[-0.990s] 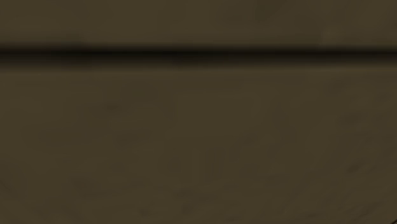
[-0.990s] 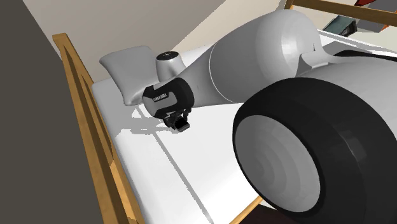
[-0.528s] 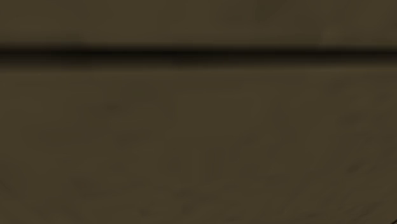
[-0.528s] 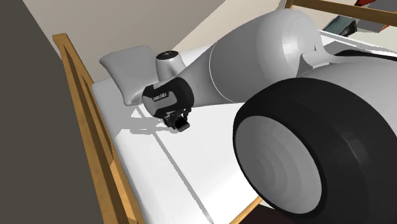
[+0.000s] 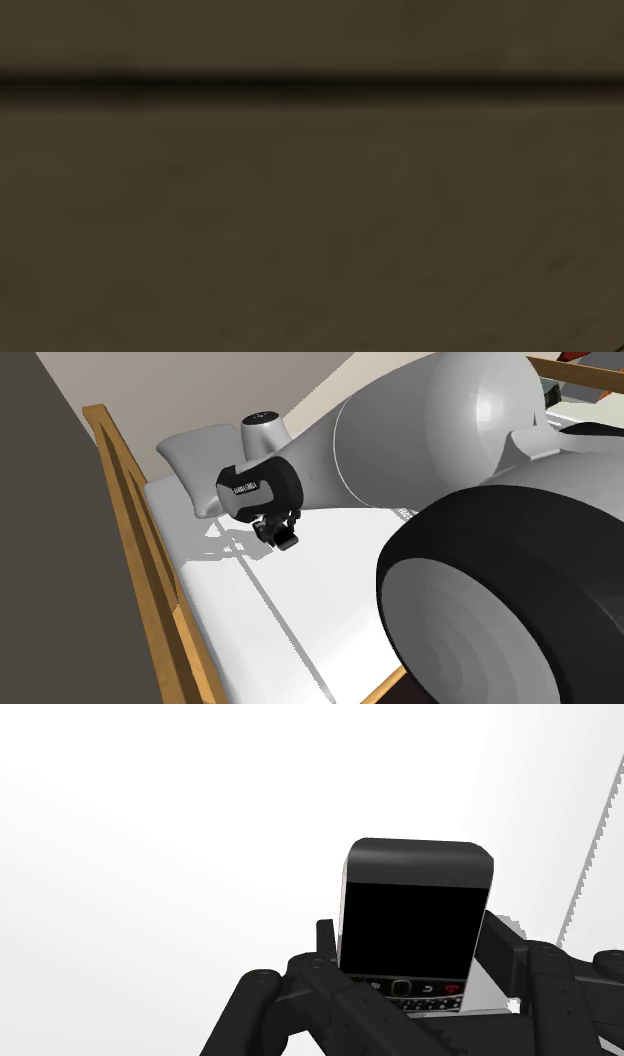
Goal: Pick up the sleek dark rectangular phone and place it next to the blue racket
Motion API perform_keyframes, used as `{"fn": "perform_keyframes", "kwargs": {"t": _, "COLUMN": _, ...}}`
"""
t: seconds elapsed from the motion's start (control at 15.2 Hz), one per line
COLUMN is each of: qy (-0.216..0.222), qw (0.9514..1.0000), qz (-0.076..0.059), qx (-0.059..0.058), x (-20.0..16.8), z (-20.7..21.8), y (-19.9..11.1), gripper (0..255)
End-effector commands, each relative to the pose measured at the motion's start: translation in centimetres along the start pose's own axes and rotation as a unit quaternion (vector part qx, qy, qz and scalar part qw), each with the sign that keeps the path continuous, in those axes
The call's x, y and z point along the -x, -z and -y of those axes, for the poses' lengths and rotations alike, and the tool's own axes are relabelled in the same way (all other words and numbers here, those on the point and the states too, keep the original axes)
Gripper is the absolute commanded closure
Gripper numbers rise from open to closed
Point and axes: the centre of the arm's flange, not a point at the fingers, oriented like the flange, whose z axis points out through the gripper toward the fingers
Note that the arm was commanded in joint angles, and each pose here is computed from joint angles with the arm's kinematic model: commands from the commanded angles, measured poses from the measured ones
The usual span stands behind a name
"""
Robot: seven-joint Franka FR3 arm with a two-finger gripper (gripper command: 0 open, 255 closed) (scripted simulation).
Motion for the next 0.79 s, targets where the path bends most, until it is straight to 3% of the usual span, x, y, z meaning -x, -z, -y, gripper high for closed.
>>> {"fn": "perform_keyframes", "kwargs": {"t": 0.0, "qy": 0.000, "qw": 1.0000, "qz": 0.000, "qx": 0.000, "x": -0.1, "z": -0.1, "y": 1.1, "gripper": 255}}
{"fn": "perform_keyframes", "kwargs": {"t": 0.73, "qy": 0.000, "qw": 1.0000, "qz": 0.000, "qx": 0.000, "x": -0.3, "z": -0.4, "y": 6.8, "gripper": 255}}
